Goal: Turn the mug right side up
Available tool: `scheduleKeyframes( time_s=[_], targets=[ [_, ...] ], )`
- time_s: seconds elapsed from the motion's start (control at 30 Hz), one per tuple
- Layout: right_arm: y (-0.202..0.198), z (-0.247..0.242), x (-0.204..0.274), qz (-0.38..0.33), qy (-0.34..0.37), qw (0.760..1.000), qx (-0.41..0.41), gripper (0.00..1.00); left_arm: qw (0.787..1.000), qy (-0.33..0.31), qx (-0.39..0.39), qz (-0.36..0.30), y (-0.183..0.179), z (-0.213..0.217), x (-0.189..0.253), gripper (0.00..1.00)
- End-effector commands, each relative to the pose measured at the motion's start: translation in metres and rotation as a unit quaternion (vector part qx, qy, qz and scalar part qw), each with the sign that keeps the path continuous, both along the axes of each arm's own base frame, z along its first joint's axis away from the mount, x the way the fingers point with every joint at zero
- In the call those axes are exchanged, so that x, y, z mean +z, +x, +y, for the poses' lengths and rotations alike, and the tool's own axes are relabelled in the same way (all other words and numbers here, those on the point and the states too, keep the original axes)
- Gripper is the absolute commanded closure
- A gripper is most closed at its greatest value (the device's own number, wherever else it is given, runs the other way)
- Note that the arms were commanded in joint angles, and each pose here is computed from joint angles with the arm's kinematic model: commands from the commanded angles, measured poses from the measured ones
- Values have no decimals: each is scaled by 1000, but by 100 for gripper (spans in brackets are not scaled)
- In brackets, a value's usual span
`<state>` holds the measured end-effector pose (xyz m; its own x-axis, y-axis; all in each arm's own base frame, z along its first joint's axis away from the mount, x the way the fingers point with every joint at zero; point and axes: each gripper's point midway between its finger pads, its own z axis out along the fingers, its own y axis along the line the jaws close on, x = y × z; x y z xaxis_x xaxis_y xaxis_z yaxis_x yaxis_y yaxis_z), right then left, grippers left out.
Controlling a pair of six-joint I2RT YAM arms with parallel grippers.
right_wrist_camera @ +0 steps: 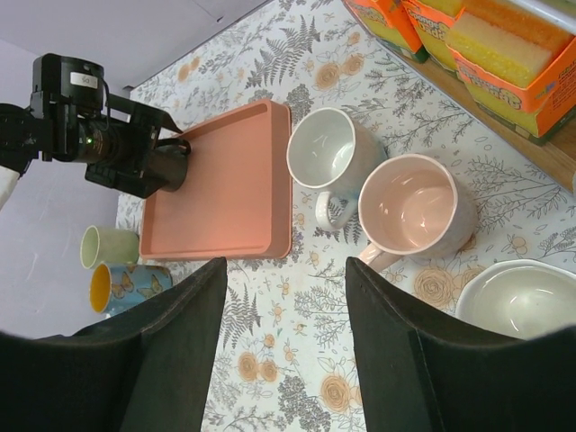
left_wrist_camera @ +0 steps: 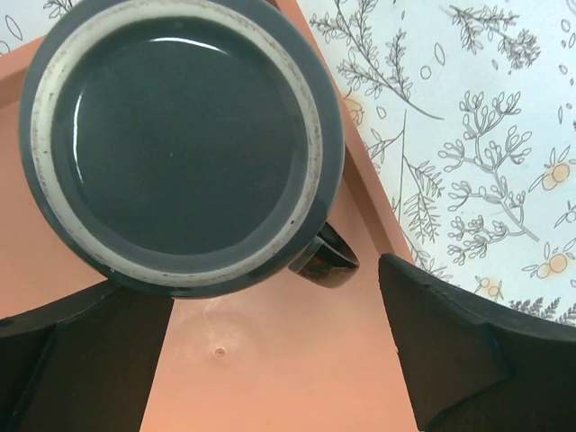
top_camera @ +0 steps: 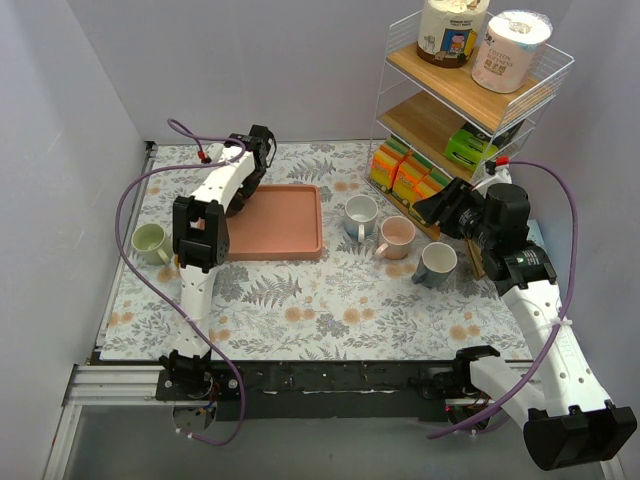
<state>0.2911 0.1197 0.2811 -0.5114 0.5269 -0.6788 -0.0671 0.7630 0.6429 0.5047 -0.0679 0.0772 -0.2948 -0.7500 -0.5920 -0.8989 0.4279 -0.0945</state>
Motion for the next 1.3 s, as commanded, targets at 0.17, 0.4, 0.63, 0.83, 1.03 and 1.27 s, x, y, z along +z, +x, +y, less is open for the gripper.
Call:
scheduleKeyframes(
  time_s=[0.17, 0.4, 0.63, 0.83, 1.03, 1.27],
  targets=[
    [2, -2, 19, -25, -5, 1000, 0, 37, 929, -96, 270, -233, 42, 23, 47, 11],
    [3, -3, 17, -23, -8, 1000, -2, 37, 921, -104, 294, -232, 27, 27, 48, 22],
    [4, -3, 17, -25, -11, 1000, -1, 37, 921, -114, 301, -219, 11, 26, 44, 41],
    [5, -3, 15, -25, -9, 1000, -1, 37, 921, -114, 300, -220, 3, 28, 55, 49],
    [4, -2, 12, -22, -7, 1000, 0, 37, 922, -110, 295, -226, -5, 31, 62, 57],
    [3, -3, 12, -23, -6, 1000, -1, 37, 926, -126, 282, -218, -5, 24, 55, 71]
  ],
)
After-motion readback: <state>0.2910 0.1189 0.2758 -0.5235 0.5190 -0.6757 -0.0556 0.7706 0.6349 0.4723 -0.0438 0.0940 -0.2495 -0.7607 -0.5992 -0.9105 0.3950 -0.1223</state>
